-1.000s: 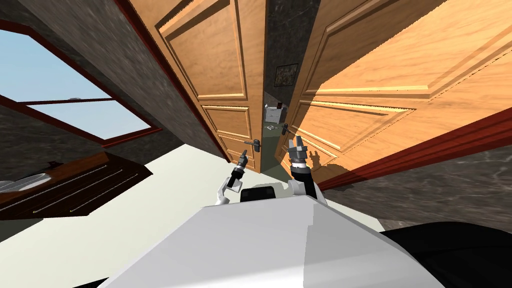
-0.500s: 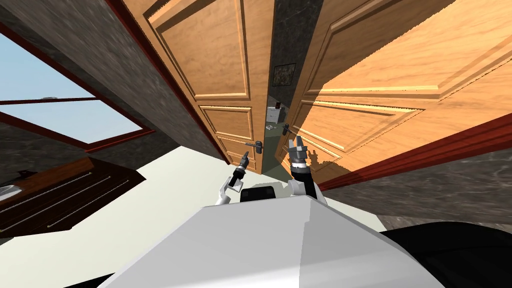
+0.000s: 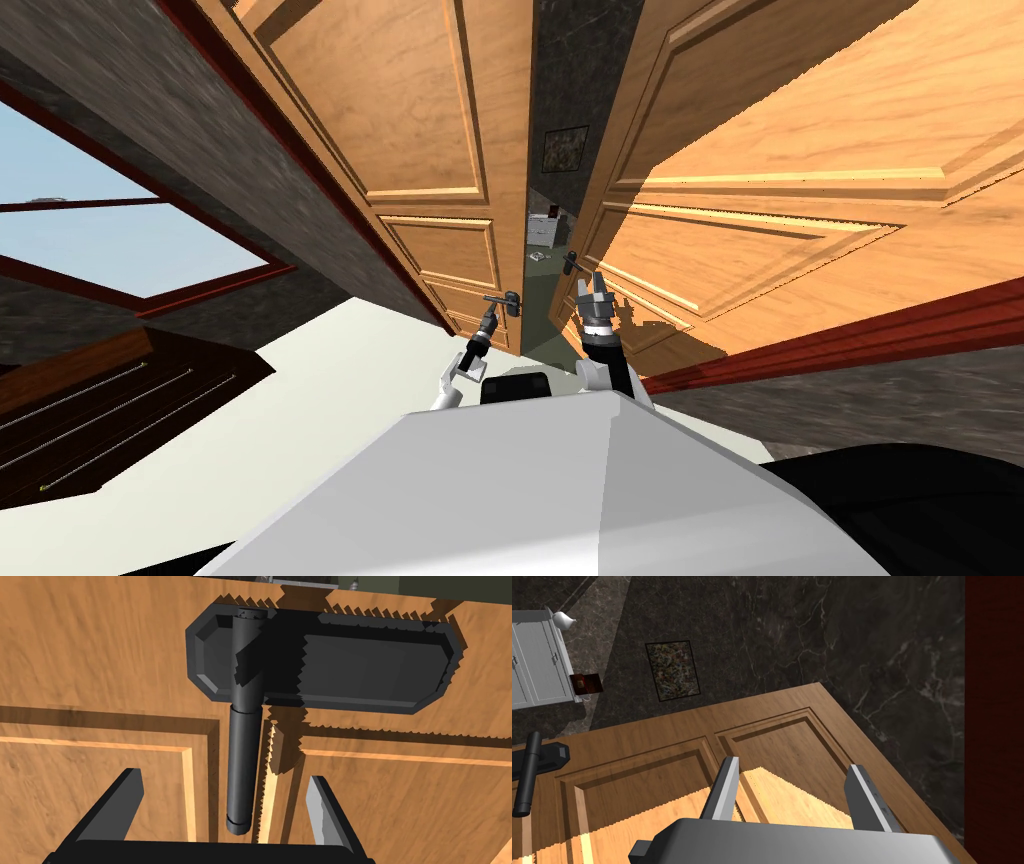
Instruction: Push the door open
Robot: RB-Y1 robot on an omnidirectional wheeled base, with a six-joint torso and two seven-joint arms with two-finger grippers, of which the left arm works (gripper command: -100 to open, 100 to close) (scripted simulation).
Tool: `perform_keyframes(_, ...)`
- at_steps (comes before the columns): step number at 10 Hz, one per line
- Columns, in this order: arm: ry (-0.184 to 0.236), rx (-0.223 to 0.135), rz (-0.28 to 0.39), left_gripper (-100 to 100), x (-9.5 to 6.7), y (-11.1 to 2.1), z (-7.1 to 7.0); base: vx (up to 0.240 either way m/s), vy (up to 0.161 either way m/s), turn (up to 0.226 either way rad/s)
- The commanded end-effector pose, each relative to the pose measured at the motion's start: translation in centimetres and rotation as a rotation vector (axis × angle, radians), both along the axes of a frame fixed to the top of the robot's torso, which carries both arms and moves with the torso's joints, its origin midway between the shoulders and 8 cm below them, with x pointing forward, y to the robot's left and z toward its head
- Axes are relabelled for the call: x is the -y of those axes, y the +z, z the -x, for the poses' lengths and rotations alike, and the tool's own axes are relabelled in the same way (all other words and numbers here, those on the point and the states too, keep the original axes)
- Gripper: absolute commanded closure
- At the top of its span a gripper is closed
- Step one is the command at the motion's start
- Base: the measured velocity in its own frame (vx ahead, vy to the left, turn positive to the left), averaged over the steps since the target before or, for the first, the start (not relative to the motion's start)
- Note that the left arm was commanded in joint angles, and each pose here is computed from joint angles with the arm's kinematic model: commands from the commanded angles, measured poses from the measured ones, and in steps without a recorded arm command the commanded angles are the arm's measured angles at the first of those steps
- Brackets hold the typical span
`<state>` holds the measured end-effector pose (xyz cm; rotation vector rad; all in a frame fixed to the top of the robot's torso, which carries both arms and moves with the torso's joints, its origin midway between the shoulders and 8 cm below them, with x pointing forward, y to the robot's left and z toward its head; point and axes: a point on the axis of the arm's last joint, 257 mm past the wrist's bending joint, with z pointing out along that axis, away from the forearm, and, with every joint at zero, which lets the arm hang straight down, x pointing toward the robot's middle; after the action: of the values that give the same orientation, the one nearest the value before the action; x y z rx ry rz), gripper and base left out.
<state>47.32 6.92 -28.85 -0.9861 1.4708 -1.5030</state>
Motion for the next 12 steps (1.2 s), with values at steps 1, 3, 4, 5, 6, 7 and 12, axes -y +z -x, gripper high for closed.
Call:
perform_keyframes(1,0.006,0.0,0.001,-100,-0.08,-0.17,-0.33,0.183,-0.092,-0.043)
perform_keyframes(3,0.012,-0.001,0.001,-100,-0.17,-0.34,-0.63,0.184,-0.082,-0.029)
perform_keyframes(4,0.01,-0.001,0.001,-100,-0.15,-0.26,-0.52,0.085,-0.035,0.0)
perform_keyframes(5,0.01,-0.001,0.001,100,-0.15,-0.26,-0.52,-0.012,0.004,0.004)
perform_keyframes(6,0.01,-0.001,0.001,100,-0.15,-0.26,-0.52,-0.03,0.014,-0.008)
perform_keyframes(7,0.01,-0.001,0.001,100,-0.15,-0.26,-0.52,-0.018,0.01,-0.017)
perform_keyframes(12,0.002,-0.001,-0.003,100,0.44,-0.32,-0.75,0.053,-0.015,0.064)
